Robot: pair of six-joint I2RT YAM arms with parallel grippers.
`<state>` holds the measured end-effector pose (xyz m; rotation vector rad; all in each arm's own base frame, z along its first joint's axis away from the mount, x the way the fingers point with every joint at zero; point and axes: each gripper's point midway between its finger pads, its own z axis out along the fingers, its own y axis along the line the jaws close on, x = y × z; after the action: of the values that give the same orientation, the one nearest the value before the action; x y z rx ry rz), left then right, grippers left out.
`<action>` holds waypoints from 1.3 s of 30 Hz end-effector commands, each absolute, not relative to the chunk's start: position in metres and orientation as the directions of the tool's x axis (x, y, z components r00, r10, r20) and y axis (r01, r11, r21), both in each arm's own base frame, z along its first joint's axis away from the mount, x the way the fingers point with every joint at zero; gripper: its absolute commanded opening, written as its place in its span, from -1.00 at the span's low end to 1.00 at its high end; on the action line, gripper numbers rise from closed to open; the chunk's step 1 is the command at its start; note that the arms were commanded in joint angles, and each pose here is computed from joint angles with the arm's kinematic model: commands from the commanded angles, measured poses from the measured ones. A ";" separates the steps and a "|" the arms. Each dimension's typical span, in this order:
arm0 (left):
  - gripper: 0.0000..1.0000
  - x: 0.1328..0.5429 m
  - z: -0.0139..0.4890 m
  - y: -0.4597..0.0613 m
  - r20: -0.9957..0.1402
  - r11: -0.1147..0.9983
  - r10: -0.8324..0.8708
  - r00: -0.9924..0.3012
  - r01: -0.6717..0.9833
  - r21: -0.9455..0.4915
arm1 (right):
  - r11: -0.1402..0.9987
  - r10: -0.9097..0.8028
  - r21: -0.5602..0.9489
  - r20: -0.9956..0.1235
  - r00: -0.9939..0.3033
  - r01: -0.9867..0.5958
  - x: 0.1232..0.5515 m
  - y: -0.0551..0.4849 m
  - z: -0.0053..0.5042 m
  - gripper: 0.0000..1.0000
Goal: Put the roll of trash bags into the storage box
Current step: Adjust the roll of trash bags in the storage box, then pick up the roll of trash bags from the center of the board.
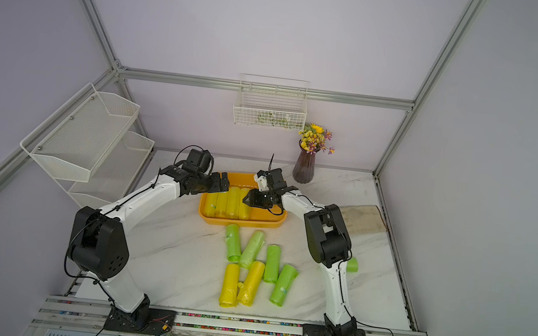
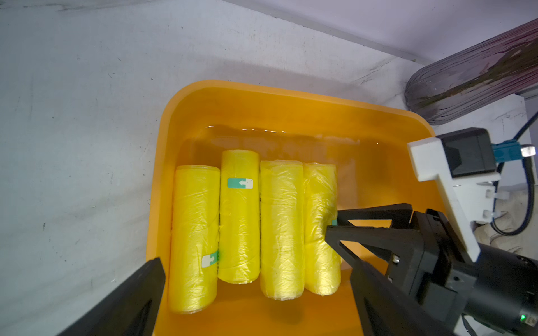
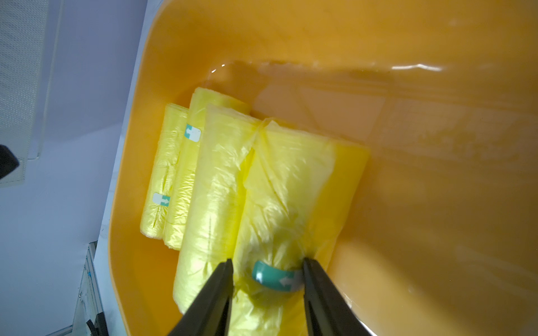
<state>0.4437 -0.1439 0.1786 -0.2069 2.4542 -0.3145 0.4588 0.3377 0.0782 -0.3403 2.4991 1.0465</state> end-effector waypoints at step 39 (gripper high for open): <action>1.00 0.448 0.175 -0.138 -0.597 0.957 -0.222 -0.771 -0.054 -0.286 | 0.889 -0.273 0.303 -0.253 -0.928 -0.344 0.165 0.263 0.094 0.29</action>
<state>0.4438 -0.1393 0.1727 -0.2050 2.4604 -0.3148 0.1774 0.2701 0.1058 -0.5275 2.7850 0.6036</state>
